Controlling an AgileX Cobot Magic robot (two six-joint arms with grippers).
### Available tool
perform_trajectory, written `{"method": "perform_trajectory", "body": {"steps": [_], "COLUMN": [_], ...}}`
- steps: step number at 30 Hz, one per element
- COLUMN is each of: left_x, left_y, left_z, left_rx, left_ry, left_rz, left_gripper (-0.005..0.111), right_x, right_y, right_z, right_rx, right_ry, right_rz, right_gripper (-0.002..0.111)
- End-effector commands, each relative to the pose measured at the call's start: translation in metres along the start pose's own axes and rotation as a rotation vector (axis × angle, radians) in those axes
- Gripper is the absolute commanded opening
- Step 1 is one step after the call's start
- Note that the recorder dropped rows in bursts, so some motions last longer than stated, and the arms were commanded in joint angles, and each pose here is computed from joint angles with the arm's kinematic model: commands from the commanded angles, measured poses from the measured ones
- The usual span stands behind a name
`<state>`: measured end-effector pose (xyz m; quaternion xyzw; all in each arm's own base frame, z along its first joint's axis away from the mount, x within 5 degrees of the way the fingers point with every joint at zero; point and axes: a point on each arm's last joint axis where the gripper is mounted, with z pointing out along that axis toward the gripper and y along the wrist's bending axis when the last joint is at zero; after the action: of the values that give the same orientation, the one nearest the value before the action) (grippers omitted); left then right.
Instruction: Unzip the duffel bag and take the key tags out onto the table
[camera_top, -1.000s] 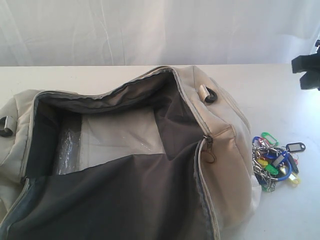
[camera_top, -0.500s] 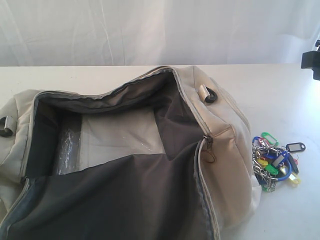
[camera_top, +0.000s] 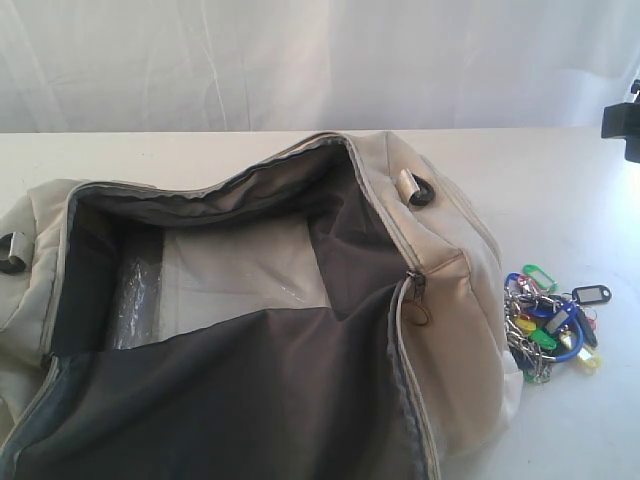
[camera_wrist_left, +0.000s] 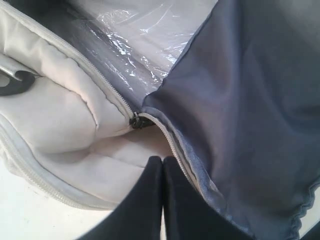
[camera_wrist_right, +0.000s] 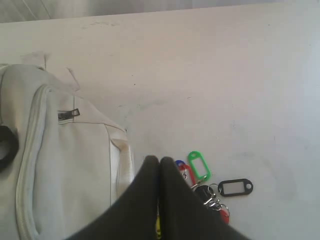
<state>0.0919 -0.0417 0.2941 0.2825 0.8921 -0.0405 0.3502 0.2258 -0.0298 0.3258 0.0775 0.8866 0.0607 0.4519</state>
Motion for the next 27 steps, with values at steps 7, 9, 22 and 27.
{"method": "perform_trajectory", "body": {"steps": [7,9,22,27], "left_x": [0.002,0.002,0.025,0.074], "left_y": [0.000,0.000,0.009,-0.002], "left_z": [0.001,0.001,-0.011,0.022], "left_rx": [-0.002,-0.002,-0.155,-0.166], "left_ry": [0.003,0.003,-0.545,-0.628], "left_rz": [-0.004,-0.004,-0.498,-0.681], "left_gripper": [0.000,0.000,0.000,0.000], "right_x": [-0.001,-0.001,-0.001,-0.001], "right_y": [0.000,0.000,0.000,0.000], "right_z": [-0.002,-0.002,-0.002,-0.002], "right_rx": [0.003,0.003,0.004,0.004], "right_ry": [-0.019,-0.019,-0.021,-0.021], "right_rz": [-0.010,-0.010,0.008,0.008], "right_gripper": [0.000,0.000,0.000,0.000]}}
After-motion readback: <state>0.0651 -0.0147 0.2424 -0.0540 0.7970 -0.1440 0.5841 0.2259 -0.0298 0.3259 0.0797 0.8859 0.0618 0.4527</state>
